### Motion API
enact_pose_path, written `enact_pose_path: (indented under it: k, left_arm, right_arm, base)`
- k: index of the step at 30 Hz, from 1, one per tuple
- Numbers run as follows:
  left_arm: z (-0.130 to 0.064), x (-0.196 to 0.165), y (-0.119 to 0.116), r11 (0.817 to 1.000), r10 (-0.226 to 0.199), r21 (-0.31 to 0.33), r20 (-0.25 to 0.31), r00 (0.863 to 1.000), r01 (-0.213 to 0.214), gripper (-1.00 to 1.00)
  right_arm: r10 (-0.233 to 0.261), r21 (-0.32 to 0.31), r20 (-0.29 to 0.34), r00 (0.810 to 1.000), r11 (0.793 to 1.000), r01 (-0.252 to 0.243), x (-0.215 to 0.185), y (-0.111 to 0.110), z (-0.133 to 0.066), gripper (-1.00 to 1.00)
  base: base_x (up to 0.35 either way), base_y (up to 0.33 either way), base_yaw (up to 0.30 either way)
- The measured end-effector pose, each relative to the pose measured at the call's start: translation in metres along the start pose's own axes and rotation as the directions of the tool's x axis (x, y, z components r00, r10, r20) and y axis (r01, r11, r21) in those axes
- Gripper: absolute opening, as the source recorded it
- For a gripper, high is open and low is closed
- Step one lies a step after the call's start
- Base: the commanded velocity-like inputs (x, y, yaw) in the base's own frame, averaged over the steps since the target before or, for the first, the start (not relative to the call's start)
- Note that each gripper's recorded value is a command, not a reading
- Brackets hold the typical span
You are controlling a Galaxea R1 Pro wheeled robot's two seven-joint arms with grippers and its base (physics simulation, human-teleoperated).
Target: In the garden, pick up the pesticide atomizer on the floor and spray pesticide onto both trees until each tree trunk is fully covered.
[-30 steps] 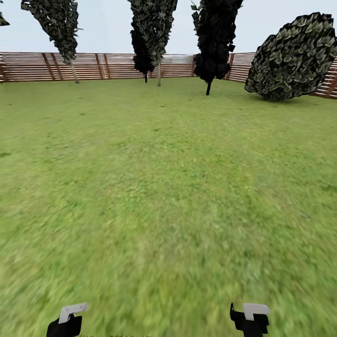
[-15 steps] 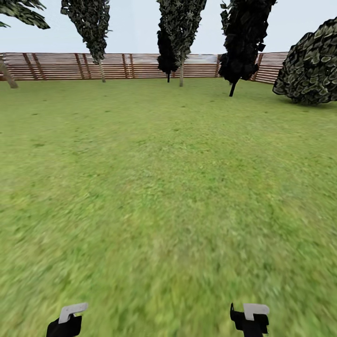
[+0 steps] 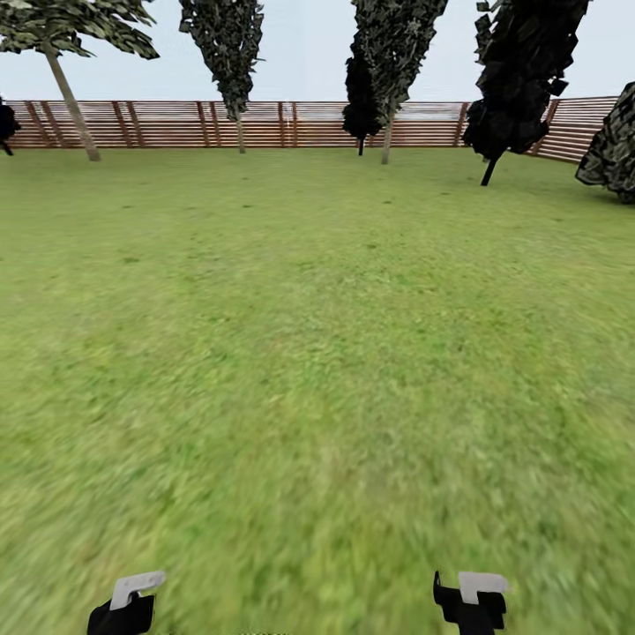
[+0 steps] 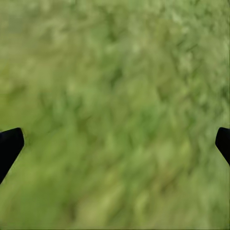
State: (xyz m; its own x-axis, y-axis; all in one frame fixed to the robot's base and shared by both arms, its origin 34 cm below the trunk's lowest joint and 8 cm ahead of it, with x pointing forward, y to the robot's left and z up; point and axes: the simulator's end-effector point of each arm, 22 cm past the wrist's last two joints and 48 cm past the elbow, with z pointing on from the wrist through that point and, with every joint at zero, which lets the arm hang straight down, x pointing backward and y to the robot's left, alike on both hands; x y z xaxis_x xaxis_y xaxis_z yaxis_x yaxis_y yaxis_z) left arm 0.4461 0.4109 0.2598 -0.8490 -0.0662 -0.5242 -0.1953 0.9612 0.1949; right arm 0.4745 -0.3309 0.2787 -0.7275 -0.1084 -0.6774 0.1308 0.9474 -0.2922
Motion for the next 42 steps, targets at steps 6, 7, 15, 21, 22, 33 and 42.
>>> enact_pose_path:
  k: [6,7,15,21,22,33,42]
  left_arm:
    - [0.0,0.0001,0.0003,1.0,-0.004,-0.001,0.0,1.0,0.004,-1.0]
    - [0.0,0.0001,0.0004,1.0,-0.004,-0.001,0.0,1.0,0.004,-1.0]
    - [0.0,-0.0004,0.0001,1.0,-0.001,0.0,0.001,1.0,0.001,-1.0]
    - [0.0001,-0.0006,0.0001,1.0,-0.007,0.0,0.001,1.0,0.007,-1.0]
    - [0.0001,-0.0006,0.0001,1.0,-0.007,0.0,0.001,1.0,0.007,-1.0]
    - [0.0,-0.0005,-0.0006,1.0,-0.007,0.0,0.001,1.0,0.007,-1.0]
    - [-0.0002,0.0005,-0.0017,1.0,-0.01,0.001,-0.001,1.0,0.01,-1.0]
  right_arm:
    - [0.0,0.0,0.0,1.0,1.0,0.0,0.0,0.0,0.0,1.0]
    - [0.0,0.0,0.0,1.0,1.0,0.0,0.0,0.0,0.0,1.0]
    - [0.0,0.001,0.0,1.0,1.0,0.0,0.0,-0.0006,0.0001,1.0]
    - [0.0,0.001,0.0,1.0,1.0,0.0,0.0,-0.0004,0.0001,1.0]
    - [0.0,0.0,0.0,1.0,1.0,0.0,0.0,-0.0003,0.0001,1.0]
    - [0.0,0.001,0.0,1.0,1.0,0.0,0.0,-0.0005,0.0001,1.0]
    - [-0.001,0.0,-0.001,1.0,1.0,0.001,0.0006,-0.0001,-0.0001,1.0]
  base:
    - [0.0,0.0,0.284]
    - [0.0,0.0,0.284]
    - [0.0,0.0,0.284]
    - [0.0,0.0,0.284]
    - [0.0,0.0,0.284]
    - [0.0,0.0,0.284]
    - [0.214,0.019,0.284]
